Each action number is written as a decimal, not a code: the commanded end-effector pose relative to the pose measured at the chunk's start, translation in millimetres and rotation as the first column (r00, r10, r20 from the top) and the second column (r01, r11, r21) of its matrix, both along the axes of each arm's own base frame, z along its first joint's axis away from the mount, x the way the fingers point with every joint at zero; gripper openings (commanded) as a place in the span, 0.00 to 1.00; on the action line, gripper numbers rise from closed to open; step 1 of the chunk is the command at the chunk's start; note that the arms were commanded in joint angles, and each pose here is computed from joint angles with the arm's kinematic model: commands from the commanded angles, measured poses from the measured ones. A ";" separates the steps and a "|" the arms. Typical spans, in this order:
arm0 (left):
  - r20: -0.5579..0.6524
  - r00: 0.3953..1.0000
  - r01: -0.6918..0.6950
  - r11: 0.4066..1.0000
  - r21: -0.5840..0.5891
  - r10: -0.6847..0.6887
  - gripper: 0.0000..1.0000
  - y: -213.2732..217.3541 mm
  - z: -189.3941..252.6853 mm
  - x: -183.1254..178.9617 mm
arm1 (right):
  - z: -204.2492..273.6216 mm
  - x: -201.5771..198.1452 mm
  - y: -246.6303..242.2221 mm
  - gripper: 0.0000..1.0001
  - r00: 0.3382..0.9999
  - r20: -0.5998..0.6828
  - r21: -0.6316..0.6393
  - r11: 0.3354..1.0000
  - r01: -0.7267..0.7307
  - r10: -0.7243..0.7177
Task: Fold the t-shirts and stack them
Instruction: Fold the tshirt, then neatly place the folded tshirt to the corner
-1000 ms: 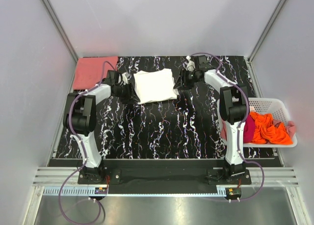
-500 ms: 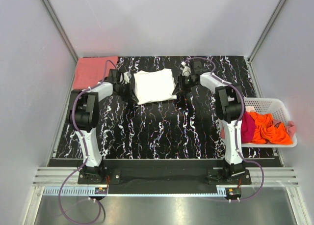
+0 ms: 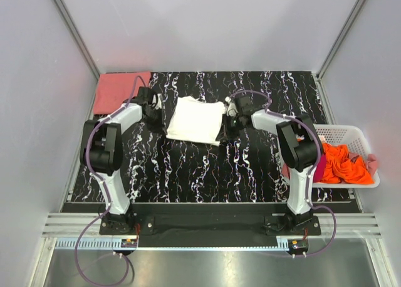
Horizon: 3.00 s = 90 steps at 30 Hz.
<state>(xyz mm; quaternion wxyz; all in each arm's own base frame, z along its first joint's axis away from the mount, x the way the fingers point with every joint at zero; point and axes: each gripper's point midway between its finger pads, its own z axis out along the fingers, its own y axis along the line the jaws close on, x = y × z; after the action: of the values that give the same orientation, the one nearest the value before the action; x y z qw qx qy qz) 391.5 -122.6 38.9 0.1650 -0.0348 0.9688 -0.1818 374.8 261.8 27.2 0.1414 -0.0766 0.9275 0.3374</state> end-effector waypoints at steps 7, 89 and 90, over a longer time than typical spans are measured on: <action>-0.011 1.000 0.015 0.991 0.134 -0.013 0.14 31.4 15.5 -19.2 | 28.0 -8.9 -15.8 0.23 0.982 0.085 0.000 0.986 0.169 -0.169; 0.108 0.964 0.262 0.940 -0.219 -0.244 0.61 -46.7 -19.1 107.0 | 119.3 -5.2 -13.4 0.51 0.947 0.133 0.089 0.955 0.283 -0.293; 0.106 0.964 0.262 0.940 -0.220 -0.244 0.59 -49.0 -20.0 107.1 | 119.4 -5.5 -13.5 0.51 0.947 0.132 0.090 0.955 0.284 -0.294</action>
<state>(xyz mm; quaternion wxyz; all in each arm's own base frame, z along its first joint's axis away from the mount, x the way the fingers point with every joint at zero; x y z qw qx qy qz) 498.3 -159.5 36.0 0.1867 0.0785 0.9296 -0.3080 364.1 245.3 111.8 0.2240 0.0542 0.9182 0.3222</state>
